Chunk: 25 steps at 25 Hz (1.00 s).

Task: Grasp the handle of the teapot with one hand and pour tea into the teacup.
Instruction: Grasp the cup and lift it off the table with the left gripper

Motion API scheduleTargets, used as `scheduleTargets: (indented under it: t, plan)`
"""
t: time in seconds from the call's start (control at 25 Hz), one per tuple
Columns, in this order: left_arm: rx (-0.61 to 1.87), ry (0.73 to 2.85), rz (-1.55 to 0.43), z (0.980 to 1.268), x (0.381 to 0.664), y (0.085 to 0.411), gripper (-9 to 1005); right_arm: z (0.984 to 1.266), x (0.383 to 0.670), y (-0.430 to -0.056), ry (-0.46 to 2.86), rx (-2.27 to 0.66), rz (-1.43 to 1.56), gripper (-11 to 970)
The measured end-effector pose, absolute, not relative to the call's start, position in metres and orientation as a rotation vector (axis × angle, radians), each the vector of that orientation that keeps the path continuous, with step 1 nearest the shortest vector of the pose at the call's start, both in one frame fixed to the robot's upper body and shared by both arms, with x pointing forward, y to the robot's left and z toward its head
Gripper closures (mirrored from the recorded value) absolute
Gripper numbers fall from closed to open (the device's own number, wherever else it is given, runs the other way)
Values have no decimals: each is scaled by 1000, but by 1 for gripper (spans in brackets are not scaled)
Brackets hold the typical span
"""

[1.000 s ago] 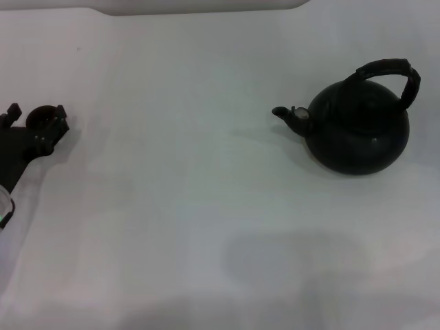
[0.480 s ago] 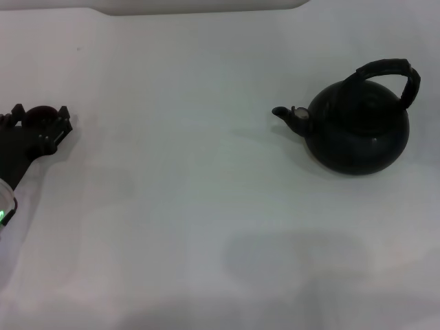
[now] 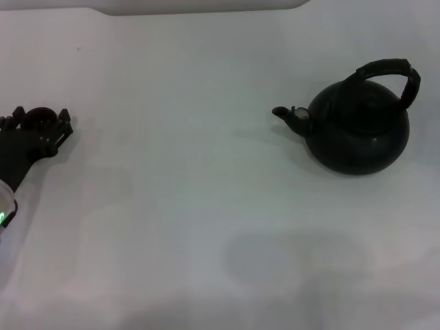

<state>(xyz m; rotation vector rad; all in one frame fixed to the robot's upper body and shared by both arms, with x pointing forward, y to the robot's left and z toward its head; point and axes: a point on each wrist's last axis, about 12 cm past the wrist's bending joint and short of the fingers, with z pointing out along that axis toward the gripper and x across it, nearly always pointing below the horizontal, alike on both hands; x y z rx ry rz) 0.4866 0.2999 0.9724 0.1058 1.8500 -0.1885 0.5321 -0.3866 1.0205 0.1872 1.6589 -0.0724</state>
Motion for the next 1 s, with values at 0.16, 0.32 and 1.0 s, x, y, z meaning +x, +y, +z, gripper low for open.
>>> scheduleTargets:
  t: [0.16,0.32,1.0]
  plan:
    - [117,1858,-190,972,487,299,130,1021,532,-387,1657,186,-72,217]
    - [116,1859,-191,971,487,299,131,1021,532,-386,1650,184,-70,216]
    - [105,1862,-200,970,483,296,281,1022,530,-391,1647,183,-83,216]
